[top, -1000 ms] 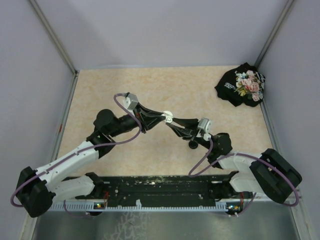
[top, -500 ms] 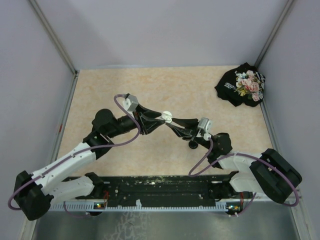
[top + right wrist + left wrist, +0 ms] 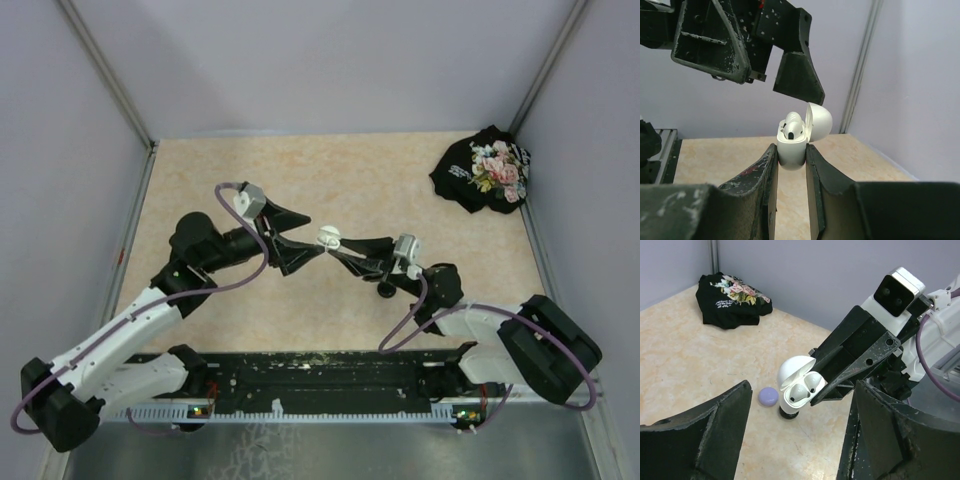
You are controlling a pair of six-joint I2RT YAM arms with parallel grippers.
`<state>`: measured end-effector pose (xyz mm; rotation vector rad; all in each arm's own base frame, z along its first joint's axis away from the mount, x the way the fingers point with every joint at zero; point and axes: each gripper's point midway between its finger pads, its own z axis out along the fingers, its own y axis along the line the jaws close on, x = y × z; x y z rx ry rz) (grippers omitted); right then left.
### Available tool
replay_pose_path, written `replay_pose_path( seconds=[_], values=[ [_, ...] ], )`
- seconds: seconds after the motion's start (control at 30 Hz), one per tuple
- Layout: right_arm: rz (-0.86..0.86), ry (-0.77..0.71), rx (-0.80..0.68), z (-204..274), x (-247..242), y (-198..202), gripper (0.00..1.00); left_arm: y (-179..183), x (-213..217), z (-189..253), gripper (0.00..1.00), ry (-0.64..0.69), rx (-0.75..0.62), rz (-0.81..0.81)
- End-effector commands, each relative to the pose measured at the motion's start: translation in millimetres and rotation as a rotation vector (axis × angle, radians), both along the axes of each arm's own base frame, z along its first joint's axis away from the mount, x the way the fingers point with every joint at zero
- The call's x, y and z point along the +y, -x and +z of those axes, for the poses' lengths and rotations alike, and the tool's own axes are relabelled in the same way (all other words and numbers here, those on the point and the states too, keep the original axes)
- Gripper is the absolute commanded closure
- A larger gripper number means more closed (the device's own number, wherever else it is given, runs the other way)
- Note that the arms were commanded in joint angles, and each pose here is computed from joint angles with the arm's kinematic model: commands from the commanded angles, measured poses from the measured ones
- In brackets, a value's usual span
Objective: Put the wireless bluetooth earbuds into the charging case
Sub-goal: Place the earbud in the charging case, then close the charging case.
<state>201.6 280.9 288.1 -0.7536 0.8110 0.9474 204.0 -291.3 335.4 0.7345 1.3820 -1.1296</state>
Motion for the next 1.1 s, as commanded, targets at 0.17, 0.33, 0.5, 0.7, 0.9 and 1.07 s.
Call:
replay_pose_path(
  seconds=[0.17,0.33,0.5,0.7,0.9,1.07],
  values=[
    [0.104,-0.092,-0.115,47.0,2.3,21.0,1.0,16.7,-12.6,-0.6,0.05,0.018,0.096,-0.209],
    [0.134,-0.074,-0.106,45.4,6.6,23.0,1.0,25.2,-20.2,-5.5,0.06,0.019,0.118,-0.303],
    [0.164,-0.04,-0.073,34.6,13.4,21.6,1.0,32.6,-19.6,0.2,0.08,0.04,0.078,-0.342],
    [0.22,-0.003,-0.02,21.4,20.6,24.4,1.0,38.8,-14.8,5.4,0.08,0.059,0.021,-0.346],
    [0.217,0.023,0.036,9.0,23.1,20.0,1.0,43.5,-11.8,7.8,0.09,0.066,0.009,-0.36],
    [0.181,0.055,0.112,-3.9,25.0,9.3,1.0,35.3,-6.5,6.9,0.08,0.058,0.019,-0.296]
  ],
)
